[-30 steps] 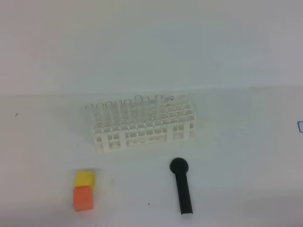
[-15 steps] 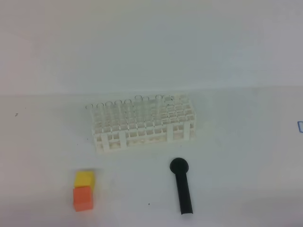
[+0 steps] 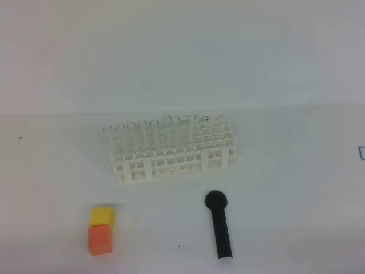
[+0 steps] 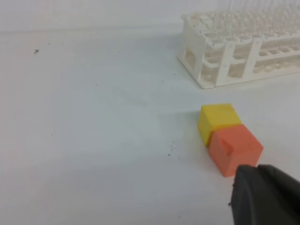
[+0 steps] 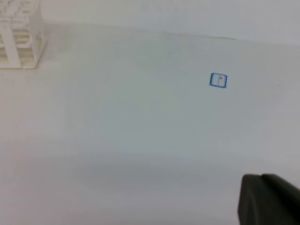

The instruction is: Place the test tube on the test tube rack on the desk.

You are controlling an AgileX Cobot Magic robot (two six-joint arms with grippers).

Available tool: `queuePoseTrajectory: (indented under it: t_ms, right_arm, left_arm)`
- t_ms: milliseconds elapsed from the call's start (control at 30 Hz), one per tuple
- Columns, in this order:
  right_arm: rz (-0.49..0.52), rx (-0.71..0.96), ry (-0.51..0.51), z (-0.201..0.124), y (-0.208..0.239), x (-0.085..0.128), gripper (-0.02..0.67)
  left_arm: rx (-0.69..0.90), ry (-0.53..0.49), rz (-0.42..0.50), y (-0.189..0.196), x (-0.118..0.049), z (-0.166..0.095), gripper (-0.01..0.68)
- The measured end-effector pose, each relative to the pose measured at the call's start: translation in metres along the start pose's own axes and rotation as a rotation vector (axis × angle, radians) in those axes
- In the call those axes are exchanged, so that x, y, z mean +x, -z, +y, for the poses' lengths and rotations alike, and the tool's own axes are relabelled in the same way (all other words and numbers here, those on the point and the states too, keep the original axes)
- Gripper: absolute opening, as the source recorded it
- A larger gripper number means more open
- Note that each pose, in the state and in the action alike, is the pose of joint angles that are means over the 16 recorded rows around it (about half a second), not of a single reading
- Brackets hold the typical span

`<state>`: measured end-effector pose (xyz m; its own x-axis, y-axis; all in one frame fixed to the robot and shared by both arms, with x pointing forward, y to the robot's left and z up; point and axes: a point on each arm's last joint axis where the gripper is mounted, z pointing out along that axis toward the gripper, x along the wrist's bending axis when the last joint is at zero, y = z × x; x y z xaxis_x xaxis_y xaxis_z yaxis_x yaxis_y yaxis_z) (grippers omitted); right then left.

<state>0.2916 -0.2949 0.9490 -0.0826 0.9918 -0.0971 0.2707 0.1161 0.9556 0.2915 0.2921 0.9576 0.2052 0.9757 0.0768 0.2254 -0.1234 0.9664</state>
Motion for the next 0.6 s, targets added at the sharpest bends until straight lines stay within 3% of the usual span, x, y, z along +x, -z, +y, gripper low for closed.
queuePoseTrajectory:
  t_ms: [600]
  right_arm:
    - [0.0, 0.0, 0.0, 0.0, 0.0, 0.0, -0.001]
  left_arm:
    - [0.008, 0.026, 0.1, 0.0005, 0.0054, -0.0006, -0.001]
